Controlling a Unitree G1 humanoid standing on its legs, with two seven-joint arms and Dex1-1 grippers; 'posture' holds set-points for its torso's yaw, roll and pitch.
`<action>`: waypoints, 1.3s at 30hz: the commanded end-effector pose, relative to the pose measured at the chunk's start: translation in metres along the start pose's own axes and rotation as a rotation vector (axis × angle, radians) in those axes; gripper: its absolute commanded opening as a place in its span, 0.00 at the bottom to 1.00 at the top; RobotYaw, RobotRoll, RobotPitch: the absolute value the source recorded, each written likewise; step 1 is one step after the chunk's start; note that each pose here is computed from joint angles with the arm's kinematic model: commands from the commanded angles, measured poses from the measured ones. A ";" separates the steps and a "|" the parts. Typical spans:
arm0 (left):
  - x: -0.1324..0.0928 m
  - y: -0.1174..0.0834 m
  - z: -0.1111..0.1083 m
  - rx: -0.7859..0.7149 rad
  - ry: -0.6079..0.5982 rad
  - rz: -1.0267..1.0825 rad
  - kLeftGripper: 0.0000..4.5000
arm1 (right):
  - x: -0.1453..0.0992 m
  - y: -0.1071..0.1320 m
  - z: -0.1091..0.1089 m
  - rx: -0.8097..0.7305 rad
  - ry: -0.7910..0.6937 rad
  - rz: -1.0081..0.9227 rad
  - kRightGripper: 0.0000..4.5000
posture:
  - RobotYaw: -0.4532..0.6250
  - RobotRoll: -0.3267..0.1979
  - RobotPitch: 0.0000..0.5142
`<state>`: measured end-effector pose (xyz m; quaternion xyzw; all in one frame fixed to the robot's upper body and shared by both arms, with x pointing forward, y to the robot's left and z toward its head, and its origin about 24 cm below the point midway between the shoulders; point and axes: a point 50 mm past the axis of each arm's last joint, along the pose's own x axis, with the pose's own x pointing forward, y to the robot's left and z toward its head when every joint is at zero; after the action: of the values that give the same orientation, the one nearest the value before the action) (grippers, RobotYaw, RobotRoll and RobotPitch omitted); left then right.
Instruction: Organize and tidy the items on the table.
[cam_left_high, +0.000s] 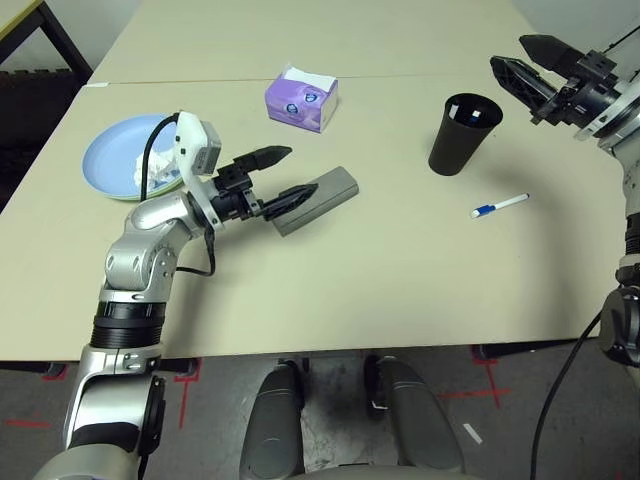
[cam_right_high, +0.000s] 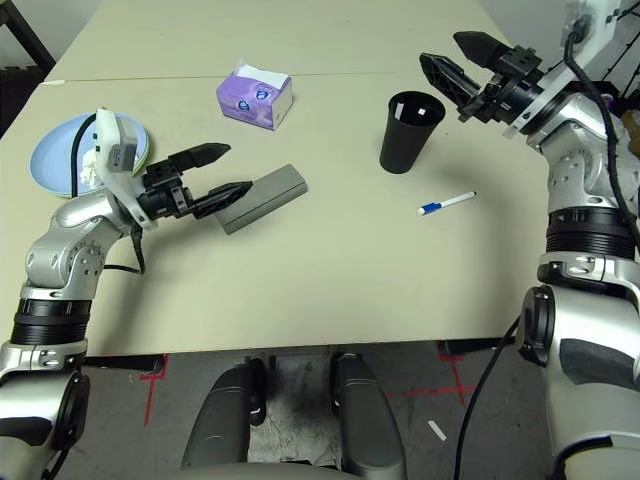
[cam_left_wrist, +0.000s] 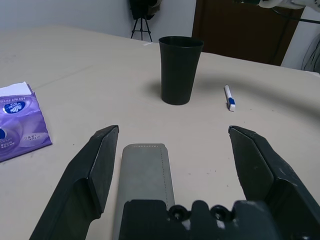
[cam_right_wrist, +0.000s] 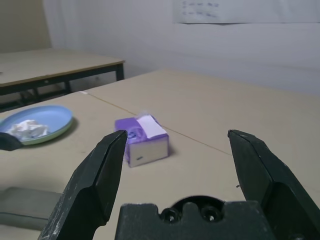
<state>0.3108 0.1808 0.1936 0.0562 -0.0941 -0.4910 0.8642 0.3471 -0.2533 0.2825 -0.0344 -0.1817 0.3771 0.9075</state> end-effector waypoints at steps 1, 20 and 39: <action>0.001 -0.004 0.005 0.013 -0.026 -0.017 1.00 | 0.005 0.011 0.011 0.002 0.021 0.134 0.99 | 0.34 0.62 0.35; 0.003 -0.005 0.000 0.000 -0.007 -0.040 1.00 | -0.006 0.026 -0.039 -0.568 1.011 0.863 0.99 | 0.33 0.62 0.38; -0.002 -0.007 -0.005 -0.010 0.054 -0.070 1.00 | 0.011 0.021 -0.064 -0.782 1.250 1.060 0.99 | 0.34 0.62 0.43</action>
<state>0.3086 0.1800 0.1908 0.0589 -0.0801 -0.5076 0.8558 0.3609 -0.2267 0.2183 -0.6057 0.2692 0.5752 0.4793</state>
